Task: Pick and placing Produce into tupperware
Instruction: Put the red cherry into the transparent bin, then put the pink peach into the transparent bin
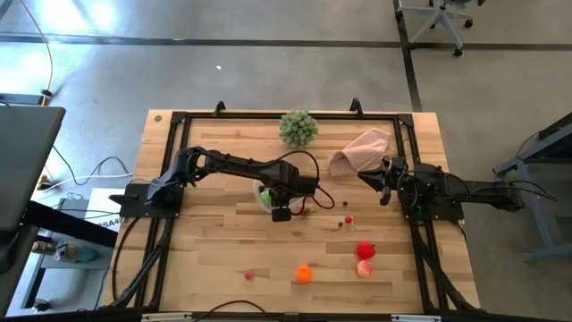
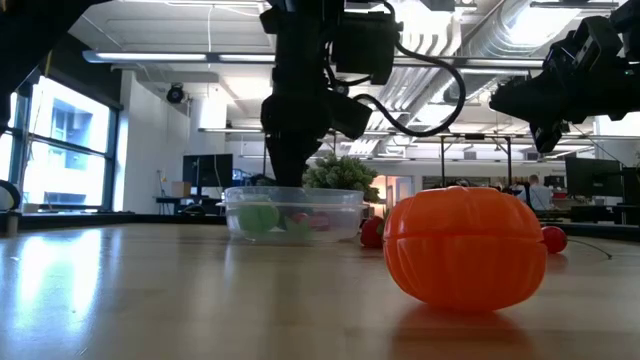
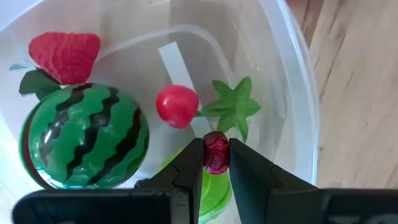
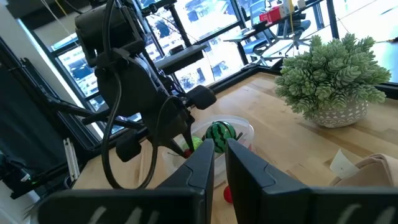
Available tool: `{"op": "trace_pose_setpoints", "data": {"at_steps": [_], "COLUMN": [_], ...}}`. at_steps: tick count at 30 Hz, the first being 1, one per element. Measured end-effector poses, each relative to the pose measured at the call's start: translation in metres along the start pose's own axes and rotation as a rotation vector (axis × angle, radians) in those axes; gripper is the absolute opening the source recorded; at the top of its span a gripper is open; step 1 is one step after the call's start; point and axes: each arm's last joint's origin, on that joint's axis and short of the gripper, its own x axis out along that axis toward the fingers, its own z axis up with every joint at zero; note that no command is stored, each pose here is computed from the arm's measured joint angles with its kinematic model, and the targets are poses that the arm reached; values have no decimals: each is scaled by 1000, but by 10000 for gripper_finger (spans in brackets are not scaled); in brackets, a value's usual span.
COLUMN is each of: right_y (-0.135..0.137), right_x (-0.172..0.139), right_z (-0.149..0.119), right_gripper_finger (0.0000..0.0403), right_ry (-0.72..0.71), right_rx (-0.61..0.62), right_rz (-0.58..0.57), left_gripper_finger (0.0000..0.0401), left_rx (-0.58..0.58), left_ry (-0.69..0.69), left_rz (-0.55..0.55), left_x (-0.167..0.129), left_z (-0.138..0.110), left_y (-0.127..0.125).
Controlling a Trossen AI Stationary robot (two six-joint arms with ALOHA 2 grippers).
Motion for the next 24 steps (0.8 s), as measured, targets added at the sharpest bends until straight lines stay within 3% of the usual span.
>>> {"op": "trace_pose_setpoints", "data": {"at_steps": [13,24], "right_y": [0,0], "right_x": [0,0], "right_z": [0,0], "right_gripper_finger": [30,30], "right_ry": [0,0], "right_rx": [0,0], "right_rz": [0,0], "left_gripper_finger": [68,183], "left_rx": [-2,-20], "left_ry": [2,12], "left_rz": [-26,-50], "left_x": [0,-2], "left_z": [0,0], "left_y": [-1,-1]}}
